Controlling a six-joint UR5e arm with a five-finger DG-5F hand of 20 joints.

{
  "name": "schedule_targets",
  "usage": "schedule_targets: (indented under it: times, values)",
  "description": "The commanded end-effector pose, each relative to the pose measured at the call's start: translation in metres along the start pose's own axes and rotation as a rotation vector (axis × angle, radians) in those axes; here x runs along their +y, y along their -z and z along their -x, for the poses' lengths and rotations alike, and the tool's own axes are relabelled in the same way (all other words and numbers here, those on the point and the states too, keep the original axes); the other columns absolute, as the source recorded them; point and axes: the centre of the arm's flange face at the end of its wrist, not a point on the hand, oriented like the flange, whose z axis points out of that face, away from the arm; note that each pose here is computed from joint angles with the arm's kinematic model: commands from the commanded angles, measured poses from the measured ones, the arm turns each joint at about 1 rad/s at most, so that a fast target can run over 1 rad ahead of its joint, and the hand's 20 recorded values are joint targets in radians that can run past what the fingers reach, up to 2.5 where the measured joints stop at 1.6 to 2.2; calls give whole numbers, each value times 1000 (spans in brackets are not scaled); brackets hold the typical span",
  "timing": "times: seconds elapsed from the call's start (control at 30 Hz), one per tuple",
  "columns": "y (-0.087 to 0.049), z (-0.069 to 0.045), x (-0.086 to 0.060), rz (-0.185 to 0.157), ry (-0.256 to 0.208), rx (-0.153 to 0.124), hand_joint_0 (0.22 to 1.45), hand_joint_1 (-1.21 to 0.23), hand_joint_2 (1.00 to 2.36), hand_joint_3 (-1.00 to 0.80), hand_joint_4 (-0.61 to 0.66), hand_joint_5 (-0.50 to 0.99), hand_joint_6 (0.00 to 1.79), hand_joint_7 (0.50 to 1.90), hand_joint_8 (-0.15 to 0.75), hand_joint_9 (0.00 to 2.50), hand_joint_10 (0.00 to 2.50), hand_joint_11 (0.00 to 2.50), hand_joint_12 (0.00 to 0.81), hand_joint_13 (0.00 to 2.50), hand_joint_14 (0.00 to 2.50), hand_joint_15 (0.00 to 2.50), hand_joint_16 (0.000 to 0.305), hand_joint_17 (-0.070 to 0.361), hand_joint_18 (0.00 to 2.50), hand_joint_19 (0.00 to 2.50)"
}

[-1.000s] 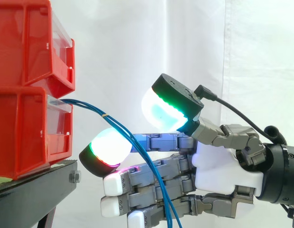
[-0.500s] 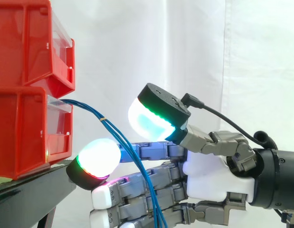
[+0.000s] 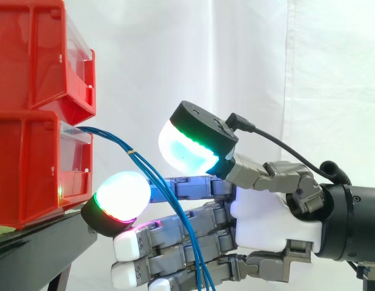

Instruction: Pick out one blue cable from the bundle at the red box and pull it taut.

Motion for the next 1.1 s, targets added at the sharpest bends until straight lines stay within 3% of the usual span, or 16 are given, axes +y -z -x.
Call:
schedule_targets:
  times: [0.0,0.2,0.33,0.57,0.77,1.07]
  values:
    - [-3,0,5,6,-1,0,582,-601,1009,-413,80,-88,500,1170,261,795,15,393,283,694,12,338,41,91,628,587]
    - [-3,1,5,0,-7,1,597,-601,1013,-371,59,-85,500,1205,261,797,14,382,280,695,13,340,40,91,632,595]
    - [-3,2,6,-6,-11,4,599,-608,1014,-353,37,-92,538,1151,260,792,15,402,282,696,12,337,40,90,631,603]
    - [-8,4,13,1,-11,13,595,-632,1014,-350,23,-124,702,827,260,779,15,418,284,700,13,357,41,91,637,605]
    - [-9,6,15,-8,-9,17,580,-645,1010,-398,36,-143,815,663,264,791,16,432,289,713,13,368,41,93,648,594]
    - [-9,5,15,-8,-9,17,547,-672,1000,-492,50,-123,873,640,280,902,18,483,293,786,14,375,43,96,717,596]
